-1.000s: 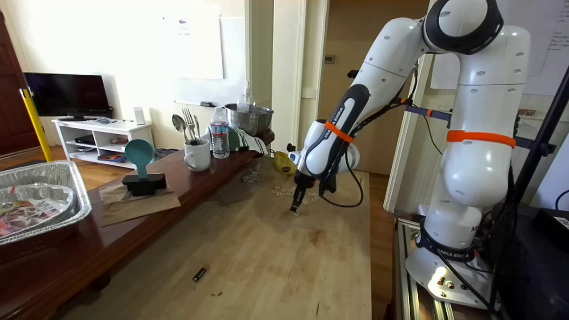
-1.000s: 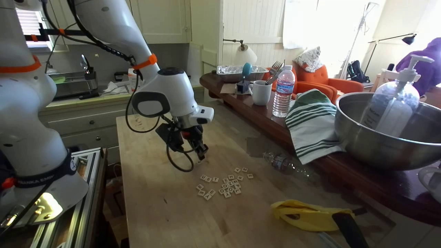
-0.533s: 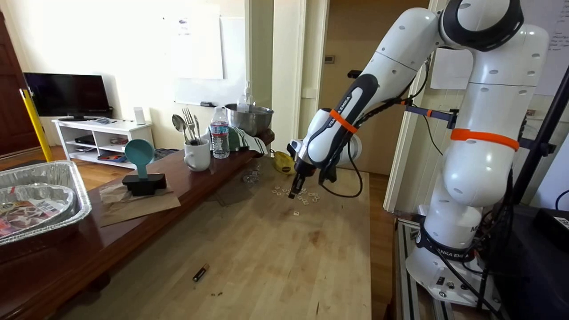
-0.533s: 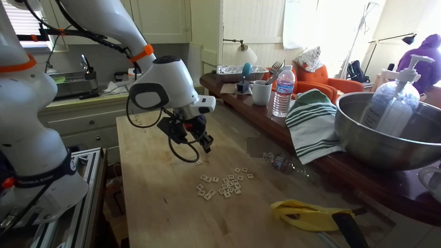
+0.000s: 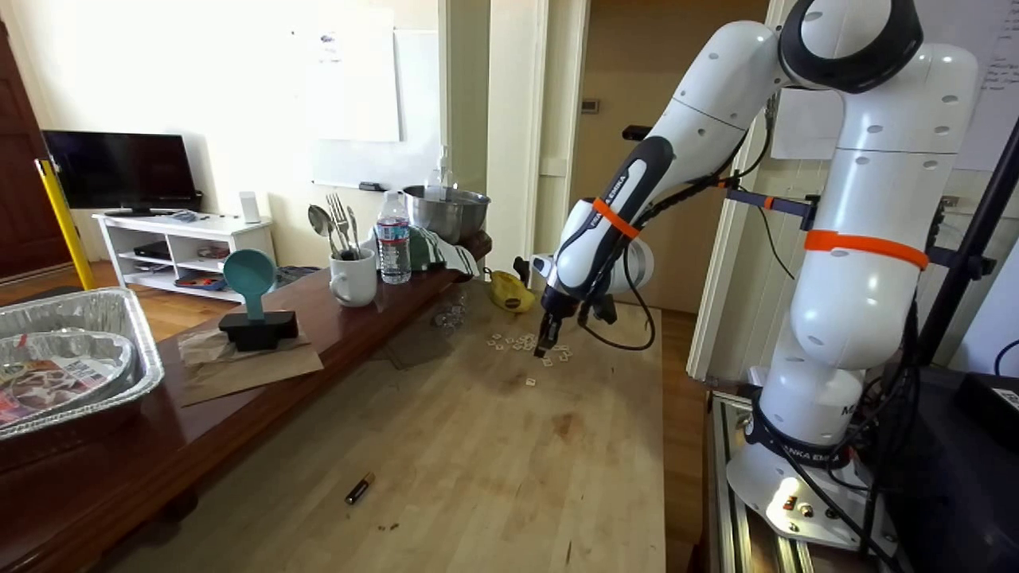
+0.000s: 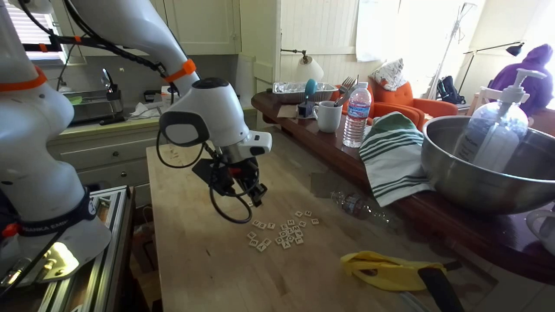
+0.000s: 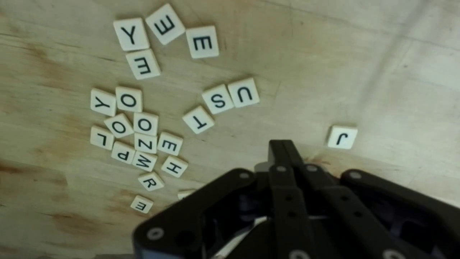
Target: Form a new word using four tiles
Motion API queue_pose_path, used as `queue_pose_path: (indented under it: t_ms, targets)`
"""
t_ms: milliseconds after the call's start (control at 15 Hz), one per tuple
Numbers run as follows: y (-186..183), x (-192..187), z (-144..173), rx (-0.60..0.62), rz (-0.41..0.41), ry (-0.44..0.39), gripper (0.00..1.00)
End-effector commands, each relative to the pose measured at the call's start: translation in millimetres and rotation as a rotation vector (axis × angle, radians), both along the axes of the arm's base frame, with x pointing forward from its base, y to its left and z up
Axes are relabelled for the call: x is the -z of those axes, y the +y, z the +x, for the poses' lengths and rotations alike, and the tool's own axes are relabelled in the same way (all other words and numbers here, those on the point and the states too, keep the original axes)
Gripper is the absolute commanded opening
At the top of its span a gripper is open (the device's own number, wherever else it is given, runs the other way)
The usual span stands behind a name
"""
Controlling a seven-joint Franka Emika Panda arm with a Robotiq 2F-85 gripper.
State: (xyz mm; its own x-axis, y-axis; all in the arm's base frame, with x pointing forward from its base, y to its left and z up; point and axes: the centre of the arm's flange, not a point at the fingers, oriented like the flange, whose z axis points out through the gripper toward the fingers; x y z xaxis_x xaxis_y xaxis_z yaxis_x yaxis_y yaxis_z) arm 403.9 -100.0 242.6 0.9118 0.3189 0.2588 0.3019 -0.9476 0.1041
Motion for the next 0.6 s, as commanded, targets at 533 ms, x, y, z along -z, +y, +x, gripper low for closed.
queue_pose_path:
  t_ms: [533]
  targets:
    - [-30, 23, -24, -0.063, -0.020, 0.052, 0.00]
